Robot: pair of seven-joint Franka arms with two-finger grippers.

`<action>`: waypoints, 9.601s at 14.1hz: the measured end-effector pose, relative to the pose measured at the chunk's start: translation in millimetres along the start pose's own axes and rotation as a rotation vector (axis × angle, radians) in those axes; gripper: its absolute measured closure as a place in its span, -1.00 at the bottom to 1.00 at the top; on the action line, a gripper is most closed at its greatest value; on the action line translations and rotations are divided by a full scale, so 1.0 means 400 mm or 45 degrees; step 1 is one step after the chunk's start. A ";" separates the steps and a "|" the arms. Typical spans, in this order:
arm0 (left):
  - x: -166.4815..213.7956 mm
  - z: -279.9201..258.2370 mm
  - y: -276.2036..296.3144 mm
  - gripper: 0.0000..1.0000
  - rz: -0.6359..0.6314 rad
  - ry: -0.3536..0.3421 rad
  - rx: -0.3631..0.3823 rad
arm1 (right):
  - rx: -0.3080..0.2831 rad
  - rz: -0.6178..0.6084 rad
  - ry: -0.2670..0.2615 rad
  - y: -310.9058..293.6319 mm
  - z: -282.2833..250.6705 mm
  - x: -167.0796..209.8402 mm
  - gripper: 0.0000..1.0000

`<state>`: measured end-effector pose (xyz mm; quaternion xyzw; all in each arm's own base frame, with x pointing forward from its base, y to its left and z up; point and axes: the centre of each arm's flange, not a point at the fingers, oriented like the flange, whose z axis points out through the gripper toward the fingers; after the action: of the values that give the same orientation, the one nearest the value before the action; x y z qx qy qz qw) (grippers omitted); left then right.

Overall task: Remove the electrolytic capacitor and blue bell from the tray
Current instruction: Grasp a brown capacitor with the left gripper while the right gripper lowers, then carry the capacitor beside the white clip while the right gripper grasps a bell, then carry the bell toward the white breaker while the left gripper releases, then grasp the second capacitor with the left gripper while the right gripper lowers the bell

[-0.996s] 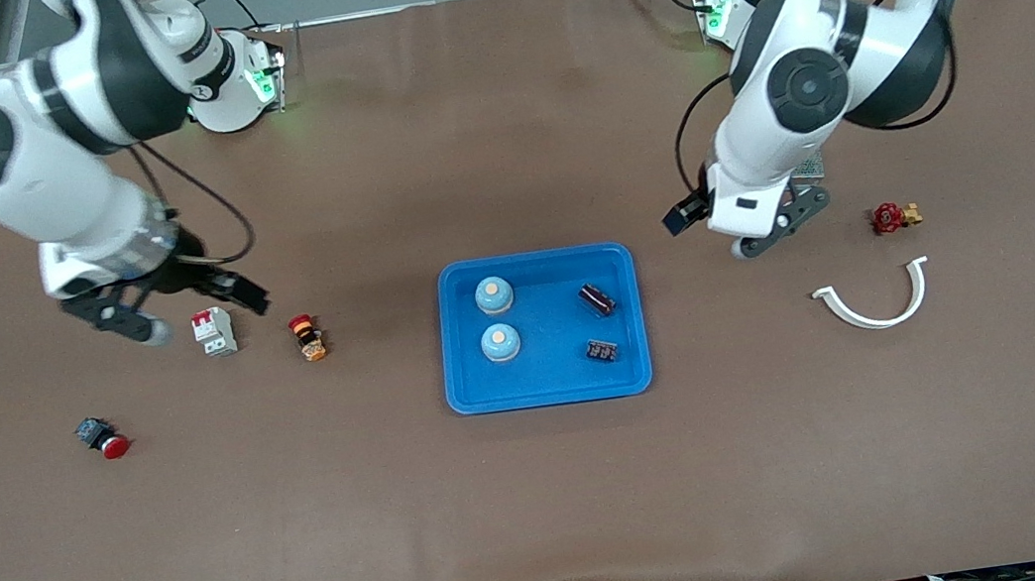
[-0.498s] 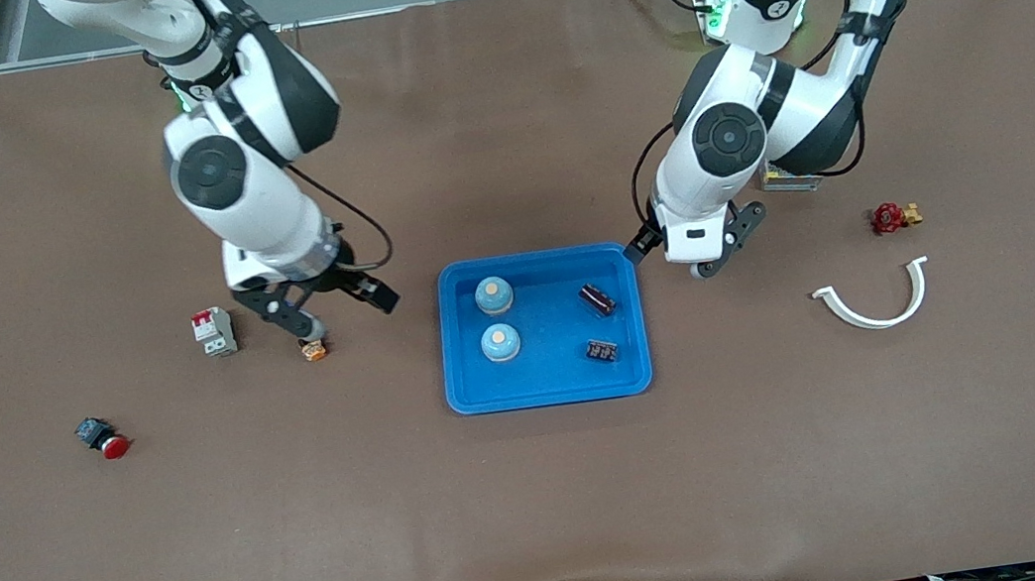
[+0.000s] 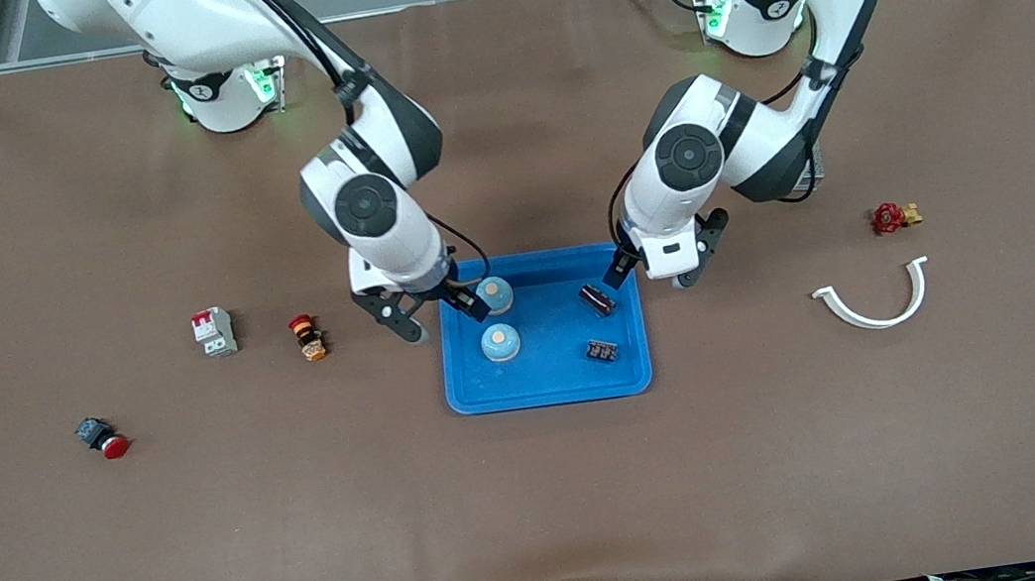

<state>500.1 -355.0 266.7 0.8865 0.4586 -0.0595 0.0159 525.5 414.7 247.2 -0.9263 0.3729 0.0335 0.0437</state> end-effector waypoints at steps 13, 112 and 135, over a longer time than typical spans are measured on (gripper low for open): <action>-0.041 0.177 0.091 -0.21 -0.157 0.048 -0.057 | -0.022 -0.040 -0.009 -0.030 0.134 -0.065 -1.00; 0.436 -0.057 0.138 -1.00 -0.077 -0.052 0.027 | -0.125 -1.141 0.074 0.712 -0.335 0.761 -0.27; 0.122 0.195 0.282 -0.41 -0.302 -0.094 -0.096 | -0.124 -1.223 0.004 1.087 -0.038 0.776 -0.27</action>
<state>612.8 -387.1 180.4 0.8219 0.5614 -0.0764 0.0590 447.6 -112.5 208.7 -0.9947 -0.0992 0.0256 0.0102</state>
